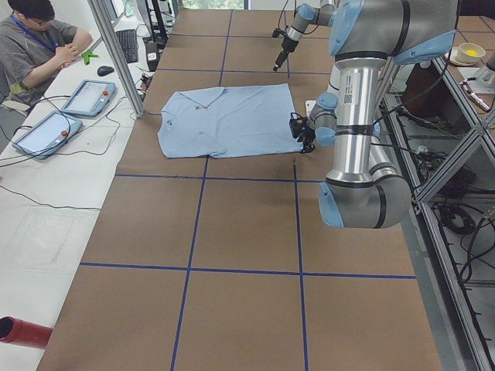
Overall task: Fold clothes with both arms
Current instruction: 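Lower both grippers to the shirt hem corners nearest the robot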
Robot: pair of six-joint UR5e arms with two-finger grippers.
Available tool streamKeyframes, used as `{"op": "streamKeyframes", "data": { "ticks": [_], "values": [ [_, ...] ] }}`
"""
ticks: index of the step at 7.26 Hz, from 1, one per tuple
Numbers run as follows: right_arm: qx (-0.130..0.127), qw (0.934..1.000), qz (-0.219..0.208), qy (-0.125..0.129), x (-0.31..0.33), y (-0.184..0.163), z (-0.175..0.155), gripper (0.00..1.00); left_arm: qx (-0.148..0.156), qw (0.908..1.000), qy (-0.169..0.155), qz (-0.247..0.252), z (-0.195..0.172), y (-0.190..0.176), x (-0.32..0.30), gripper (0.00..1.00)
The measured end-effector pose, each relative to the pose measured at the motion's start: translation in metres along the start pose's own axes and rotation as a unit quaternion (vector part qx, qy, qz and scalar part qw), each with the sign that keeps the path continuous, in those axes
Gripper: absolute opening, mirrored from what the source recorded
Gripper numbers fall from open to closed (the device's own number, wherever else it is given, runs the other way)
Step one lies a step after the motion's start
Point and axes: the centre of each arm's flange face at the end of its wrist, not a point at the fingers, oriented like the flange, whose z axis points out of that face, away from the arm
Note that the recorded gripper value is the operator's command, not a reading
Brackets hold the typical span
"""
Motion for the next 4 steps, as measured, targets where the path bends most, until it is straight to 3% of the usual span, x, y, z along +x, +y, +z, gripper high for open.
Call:
{"op": "streamKeyframes", "data": {
  "ticks": [1,2,4],
  "values": [
    [0.000,1.0000,0.000,0.000,0.0000,0.0003,0.0000,0.97,0.000,1.0000,0.000,0.000,0.0008,0.0004,0.0000,0.44],
    [0.001,1.0000,-0.001,0.000,0.0002,0.0005,0.0002,0.97,0.000,1.0000,0.000,0.000,0.0009,0.0006,0.0005,0.30],
    [0.002,1.0000,-0.001,0.000,0.0004,0.0009,0.0006,0.97,0.000,1.0000,0.001,-0.001,0.0008,0.0016,0.0019,0.22]
  ]
}}
